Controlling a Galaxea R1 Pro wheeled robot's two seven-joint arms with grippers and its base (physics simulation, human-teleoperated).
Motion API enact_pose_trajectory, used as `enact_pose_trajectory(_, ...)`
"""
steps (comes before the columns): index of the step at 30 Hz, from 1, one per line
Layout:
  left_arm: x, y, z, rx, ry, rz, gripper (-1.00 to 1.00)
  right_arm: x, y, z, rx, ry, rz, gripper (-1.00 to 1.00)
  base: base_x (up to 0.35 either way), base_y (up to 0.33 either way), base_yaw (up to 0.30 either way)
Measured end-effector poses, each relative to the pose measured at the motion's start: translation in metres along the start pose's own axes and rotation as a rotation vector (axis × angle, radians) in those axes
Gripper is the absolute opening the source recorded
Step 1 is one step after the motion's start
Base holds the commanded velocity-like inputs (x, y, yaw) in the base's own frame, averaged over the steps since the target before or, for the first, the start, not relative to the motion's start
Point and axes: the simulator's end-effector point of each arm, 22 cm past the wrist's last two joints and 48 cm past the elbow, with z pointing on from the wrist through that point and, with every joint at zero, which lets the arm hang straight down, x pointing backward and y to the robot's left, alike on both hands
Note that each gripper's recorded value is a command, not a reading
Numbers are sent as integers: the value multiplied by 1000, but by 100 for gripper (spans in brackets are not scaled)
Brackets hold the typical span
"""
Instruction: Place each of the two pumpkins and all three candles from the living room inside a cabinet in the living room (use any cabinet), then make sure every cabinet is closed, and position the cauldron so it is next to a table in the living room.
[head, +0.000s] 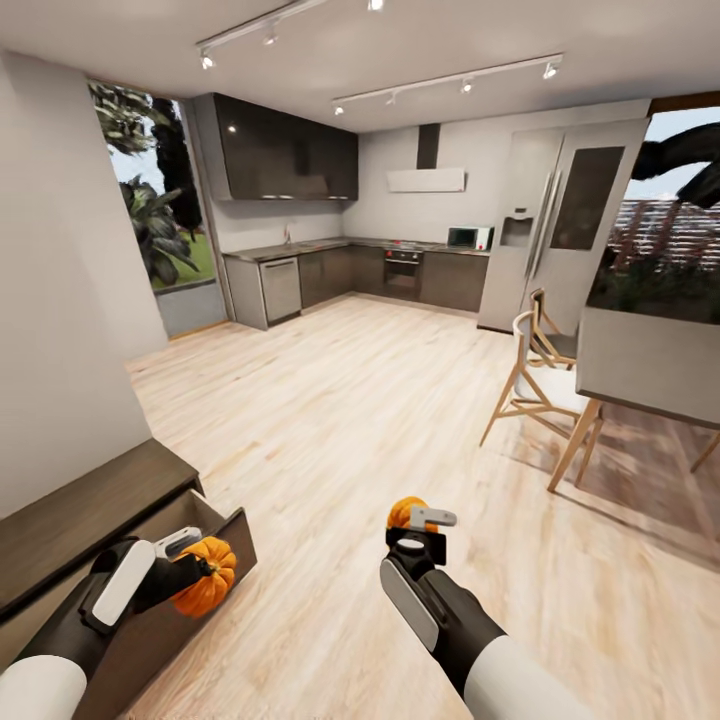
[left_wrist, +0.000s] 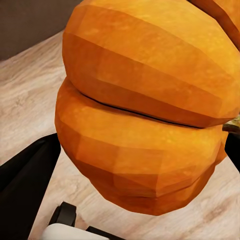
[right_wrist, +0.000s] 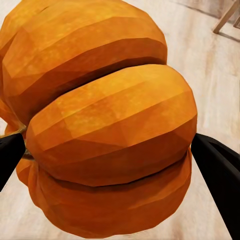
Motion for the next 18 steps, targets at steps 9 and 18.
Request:
enact_pose_trajectory(9, 1, -1, 2, 3, 4, 0, -100, 5, 2, 1, -4, 22, -29, -100, 0, -214, 281)
enact_pose_trajectory(18, -11, -10, -13, 21, -23, 9, -100, 7, 8, -5, -36, 53, -60, -100, 0, -7, 277)
